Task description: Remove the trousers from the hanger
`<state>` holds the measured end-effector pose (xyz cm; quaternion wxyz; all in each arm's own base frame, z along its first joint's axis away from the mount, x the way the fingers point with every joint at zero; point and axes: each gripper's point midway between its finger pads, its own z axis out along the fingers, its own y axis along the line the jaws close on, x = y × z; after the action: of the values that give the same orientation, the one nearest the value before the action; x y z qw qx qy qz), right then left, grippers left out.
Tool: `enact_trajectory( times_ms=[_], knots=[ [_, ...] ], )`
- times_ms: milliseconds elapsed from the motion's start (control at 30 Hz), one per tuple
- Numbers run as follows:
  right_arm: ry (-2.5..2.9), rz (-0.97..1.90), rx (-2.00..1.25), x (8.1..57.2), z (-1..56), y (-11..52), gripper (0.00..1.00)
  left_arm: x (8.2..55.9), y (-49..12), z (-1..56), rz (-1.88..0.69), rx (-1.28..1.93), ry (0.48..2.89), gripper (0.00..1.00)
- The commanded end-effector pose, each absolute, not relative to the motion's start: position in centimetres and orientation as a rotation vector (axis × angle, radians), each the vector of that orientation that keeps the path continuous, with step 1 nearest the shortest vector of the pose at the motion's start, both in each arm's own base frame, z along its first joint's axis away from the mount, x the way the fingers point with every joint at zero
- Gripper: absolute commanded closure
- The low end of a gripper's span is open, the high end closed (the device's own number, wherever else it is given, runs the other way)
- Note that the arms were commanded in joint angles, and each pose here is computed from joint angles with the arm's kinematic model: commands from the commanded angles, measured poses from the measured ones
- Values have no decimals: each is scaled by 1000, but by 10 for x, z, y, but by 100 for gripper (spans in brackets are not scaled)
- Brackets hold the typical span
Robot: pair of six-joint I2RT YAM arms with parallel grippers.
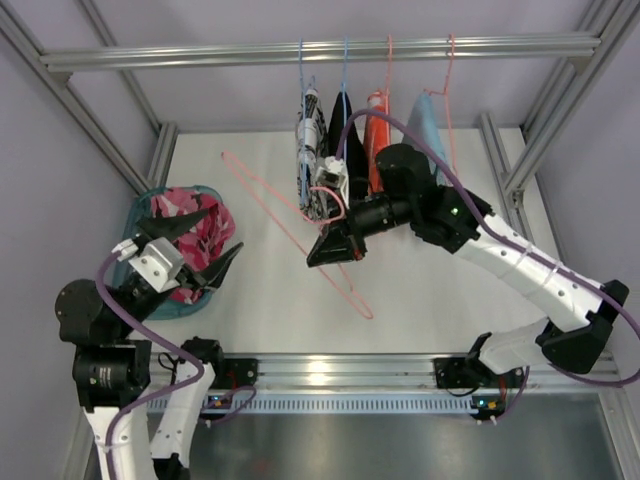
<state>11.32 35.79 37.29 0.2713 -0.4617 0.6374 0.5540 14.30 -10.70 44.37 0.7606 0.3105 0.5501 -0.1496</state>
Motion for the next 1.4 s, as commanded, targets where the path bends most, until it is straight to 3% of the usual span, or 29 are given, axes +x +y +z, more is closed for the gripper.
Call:
enact_trajectory(
  times_ms=[0, 200, 333, 667, 867, 1000, 1100, 1133, 1167, 1300, 1333, 1367],
  knots=[
    [1686, 1562, -1402, 90, 364, 365, 100, 130, -139, 415, -518, 946, 1242, 22],
    [1720, 1618, -1421, 93, 361, 388, 100, 129, -133, 413, -348, 1060, 1146, 21],
    [1727, 1665, -1437, 90, 360, 400, 100, 137, -130, 403, -264, 1145, 1115, 28],
    [1748, 1775, -1457, 79, 357, 415, 100, 167, -121, 374, -65, 1322, 1040, 32],
    [1752, 1852, -1486, 68, 357, 422, 100, 172, -121, 360, -33, 1375, 1008, 40],
    [1767, 1922, -1468, 67, 361, 430, 100, 167, -128, 362, -99, 1380, 991, 51],
    [1772, 1951, -1457, 68, 363, 435, 100, 167, -128, 360, -75, 1395, 970, 70],
    [1770, 1954, -1454, 69, 363, 437, 100, 167, -127, 358, -56, 1401, 964, 83],
    [1783, 1960, -1446, 70, 363, 439, 100, 168, -126, 356, -53, 1403, 967, 90],
    [1788, 1953, -1413, 77, 363, 446, 99, 166, -125, 351, -45, 1398, 977, 100],
    [1795, 1939, -1401, 79, 362, 449, 86, 164, -124, 351, -36, 1396, 974, 100],
    [1801, 1921, -1380, 84, 362, 450, 83, 164, -123, 348, -30, 1394, 981, 100]
  ],
)
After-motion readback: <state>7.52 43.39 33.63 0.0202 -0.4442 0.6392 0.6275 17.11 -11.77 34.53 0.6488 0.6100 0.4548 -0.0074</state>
